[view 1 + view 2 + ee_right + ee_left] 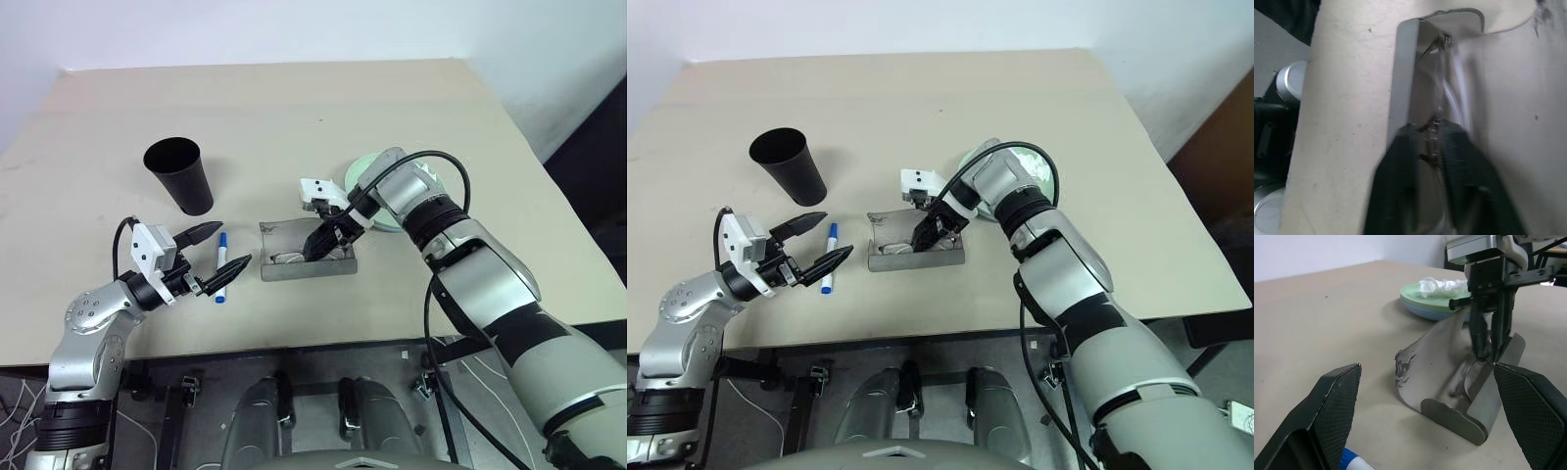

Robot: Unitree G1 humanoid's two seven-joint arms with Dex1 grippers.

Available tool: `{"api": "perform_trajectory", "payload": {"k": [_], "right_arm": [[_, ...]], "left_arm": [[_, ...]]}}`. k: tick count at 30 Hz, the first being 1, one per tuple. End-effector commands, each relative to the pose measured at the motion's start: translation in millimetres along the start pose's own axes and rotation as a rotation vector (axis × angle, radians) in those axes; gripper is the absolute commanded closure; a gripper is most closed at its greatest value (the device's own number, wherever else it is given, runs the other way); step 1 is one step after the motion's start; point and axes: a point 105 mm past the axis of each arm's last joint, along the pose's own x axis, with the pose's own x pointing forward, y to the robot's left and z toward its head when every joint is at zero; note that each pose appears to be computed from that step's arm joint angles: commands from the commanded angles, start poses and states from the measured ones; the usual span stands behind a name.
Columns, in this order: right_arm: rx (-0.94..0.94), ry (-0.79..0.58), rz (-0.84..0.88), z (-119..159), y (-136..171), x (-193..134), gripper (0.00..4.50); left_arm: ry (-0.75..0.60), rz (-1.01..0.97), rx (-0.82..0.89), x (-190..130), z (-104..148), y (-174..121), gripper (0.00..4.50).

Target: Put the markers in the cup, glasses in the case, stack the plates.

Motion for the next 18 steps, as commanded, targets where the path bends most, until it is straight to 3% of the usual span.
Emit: {"api": "perform_trajectory", "payload": {"k": [1,2,11,18], "right_arm": [[0.021,-0.003,0.004,-2,0,1,2.36],[0.023,-0.006,-0.001,0,-1,0,2.07],[0.032,-0.056,-0.049,14,-5,-18,2.07],[0.019,-0.187,-0.079,38,-4,-43,2.07]], "left_arm": [[-0.017,-0.010,0.027,1,6,-3,0.00],[-0.017,-0.011,0.027,1,6,-3,0.00],[-0.018,-0.019,0.020,4,4,-3,0.00],[-0.020,-0.024,0.022,6,5,-1,0.00]]}}
